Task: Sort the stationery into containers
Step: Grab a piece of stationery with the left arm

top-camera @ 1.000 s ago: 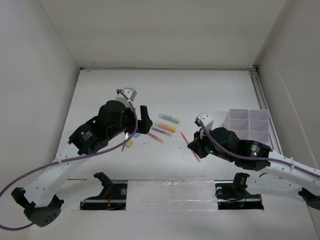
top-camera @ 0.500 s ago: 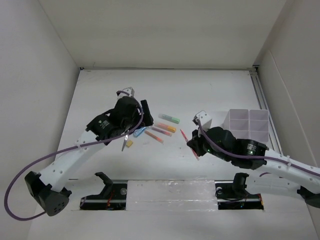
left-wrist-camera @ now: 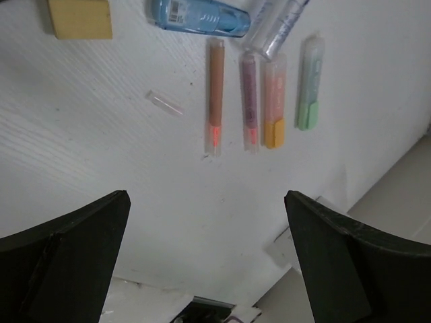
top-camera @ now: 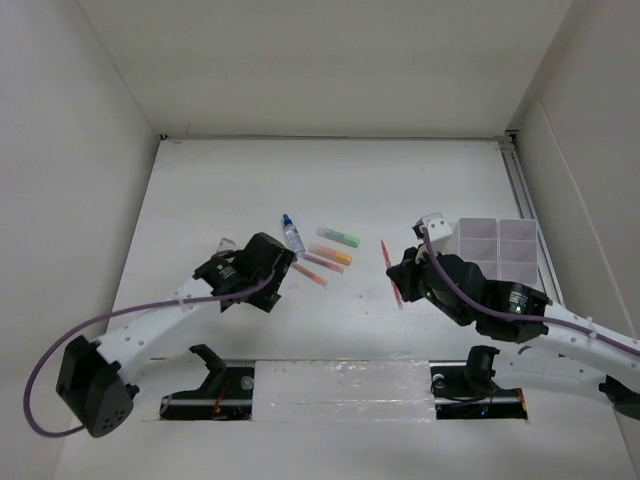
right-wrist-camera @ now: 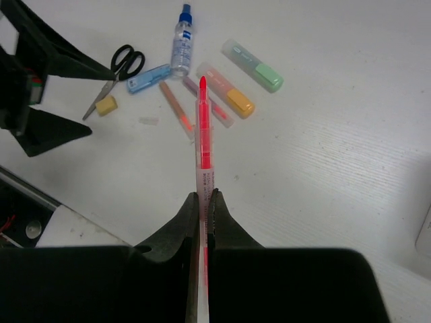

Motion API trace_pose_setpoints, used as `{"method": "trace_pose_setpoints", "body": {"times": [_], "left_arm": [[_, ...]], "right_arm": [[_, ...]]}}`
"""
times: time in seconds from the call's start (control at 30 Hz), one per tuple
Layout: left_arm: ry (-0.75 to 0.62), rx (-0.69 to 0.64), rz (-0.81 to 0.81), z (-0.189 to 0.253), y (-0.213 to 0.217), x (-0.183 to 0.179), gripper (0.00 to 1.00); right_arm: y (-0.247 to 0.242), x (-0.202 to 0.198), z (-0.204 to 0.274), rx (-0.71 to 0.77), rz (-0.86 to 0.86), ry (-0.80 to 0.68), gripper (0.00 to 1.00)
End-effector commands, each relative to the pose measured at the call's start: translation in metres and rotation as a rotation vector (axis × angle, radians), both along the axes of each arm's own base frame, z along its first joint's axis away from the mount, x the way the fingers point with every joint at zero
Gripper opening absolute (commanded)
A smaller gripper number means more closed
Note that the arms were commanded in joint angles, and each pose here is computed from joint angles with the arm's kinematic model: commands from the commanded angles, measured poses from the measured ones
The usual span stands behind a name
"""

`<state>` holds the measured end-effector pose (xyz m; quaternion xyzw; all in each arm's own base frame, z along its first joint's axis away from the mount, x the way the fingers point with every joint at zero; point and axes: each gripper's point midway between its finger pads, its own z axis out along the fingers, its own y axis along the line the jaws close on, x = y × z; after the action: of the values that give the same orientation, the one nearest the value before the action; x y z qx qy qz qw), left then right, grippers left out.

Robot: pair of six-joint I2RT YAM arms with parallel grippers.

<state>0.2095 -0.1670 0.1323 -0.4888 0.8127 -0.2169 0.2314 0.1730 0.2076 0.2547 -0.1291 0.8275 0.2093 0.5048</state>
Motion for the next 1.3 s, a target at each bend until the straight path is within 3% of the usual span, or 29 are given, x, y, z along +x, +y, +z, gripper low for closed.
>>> {"method": "trace_pose_setpoints", "body": {"times": [0.0, 0.07, 0.2, 0.37, 0.53, 0.8, 0.93, 1.27], "left_arm": [[0.076, -0.095, 0.108, -0.014, -0.023, 0.011, 0.99], [0.094, -0.085, 0.119, -0.025, -0.022, 0.011, 0.99], [0.097, -0.058, 0.188, -0.039, -0.013, 0.019, 0.86], [0.122, -0.026, 0.216, -0.052, -0.010, 0.023, 0.82], [0.170, 0.013, 0.236, -0.071, -0.011, 0.025, 0.72], [0.213, 0.045, 0.244, -0.089, -0.012, 0.028, 0.69], [0.221, 0.043, 0.261, -0.091, -0.013, 0.030, 0.59], [0.258, 0.063, 0.272, -0.102, -0.009, 0.037, 0.54]], "right_arm": [[0.006, 0.006, 0.024, 0.086, -0.032, -0.039, 0.00], [0.007, 0.004, 0.024, 0.101, -0.021, -0.039, 0.00], [0.010, 0.000, 0.027, 0.127, 0.011, -0.043, 0.00], [0.006, -0.003, 0.025, 0.121, 0.026, -0.052, 0.00], [0.007, -0.004, 0.026, 0.131, 0.040, -0.061, 0.00], [0.009, -0.007, 0.025, 0.144, 0.064, -0.066, 0.00], [0.011, -0.009, 0.021, 0.139, 0.083, -0.056, 0.00], [0.010, -0.013, 0.034, 0.179, 0.106, -0.075, 0.00]]}}
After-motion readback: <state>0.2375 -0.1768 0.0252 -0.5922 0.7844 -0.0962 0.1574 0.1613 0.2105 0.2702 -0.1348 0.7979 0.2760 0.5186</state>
